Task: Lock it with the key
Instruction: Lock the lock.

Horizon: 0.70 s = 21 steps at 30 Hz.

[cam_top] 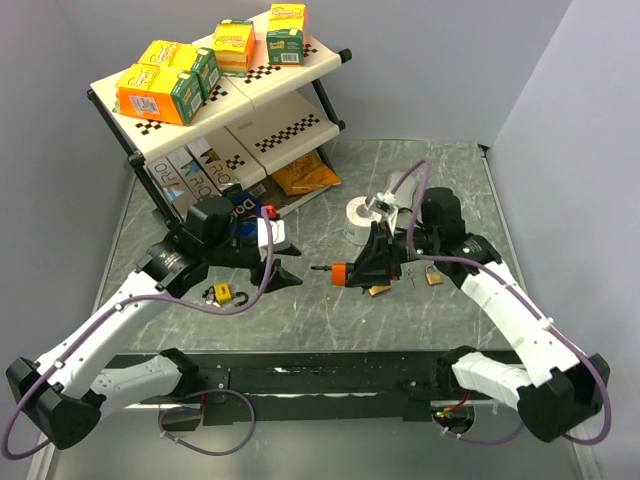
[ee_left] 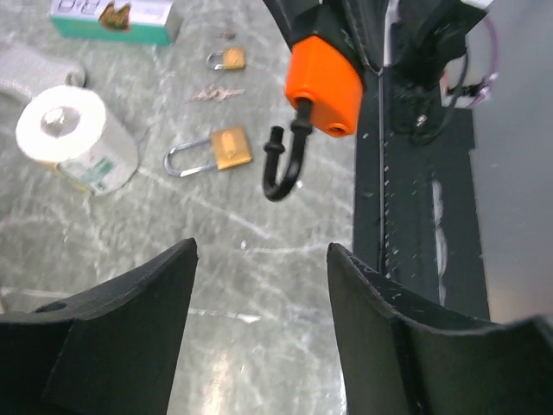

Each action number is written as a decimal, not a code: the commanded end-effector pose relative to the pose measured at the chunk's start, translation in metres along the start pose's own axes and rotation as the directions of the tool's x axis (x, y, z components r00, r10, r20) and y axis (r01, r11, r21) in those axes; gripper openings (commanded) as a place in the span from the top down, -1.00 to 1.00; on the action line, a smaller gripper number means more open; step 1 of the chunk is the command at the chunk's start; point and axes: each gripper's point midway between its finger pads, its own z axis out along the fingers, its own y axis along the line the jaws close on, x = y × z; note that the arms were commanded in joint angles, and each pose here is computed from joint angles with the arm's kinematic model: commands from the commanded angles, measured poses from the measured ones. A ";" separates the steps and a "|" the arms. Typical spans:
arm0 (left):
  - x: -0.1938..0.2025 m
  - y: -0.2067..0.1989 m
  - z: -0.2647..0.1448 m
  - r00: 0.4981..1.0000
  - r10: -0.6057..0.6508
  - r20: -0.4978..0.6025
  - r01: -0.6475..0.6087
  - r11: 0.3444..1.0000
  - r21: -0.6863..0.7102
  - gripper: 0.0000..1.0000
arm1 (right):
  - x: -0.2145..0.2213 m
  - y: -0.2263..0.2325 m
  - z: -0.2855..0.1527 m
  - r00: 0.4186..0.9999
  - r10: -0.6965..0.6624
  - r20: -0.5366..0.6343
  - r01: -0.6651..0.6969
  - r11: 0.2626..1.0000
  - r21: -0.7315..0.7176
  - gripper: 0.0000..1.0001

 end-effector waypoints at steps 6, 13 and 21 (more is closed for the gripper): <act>-0.035 -0.039 0.012 0.989 0.103 0.107 -0.109 0.993 0.053 -0.22 | -0.013 0.044 -0.001 0.976 -0.219 0.015 0.219 0.972 -0.089 1.00; -0.027 -0.046 0.019 0.990 0.110 0.085 -0.119 0.987 0.111 0.14 | -0.014 0.047 0.000 0.962 -0.274 0.024 0.274 0.959 -0.064 1.00; -0.025 -0.056 0.021 0.995 0.058 0.085 -0.071 0.983 0.169 0.36 | -0.013 0.051 0.001 0.952 -0.305 0.022 0.306 0.950 -0.064 1.00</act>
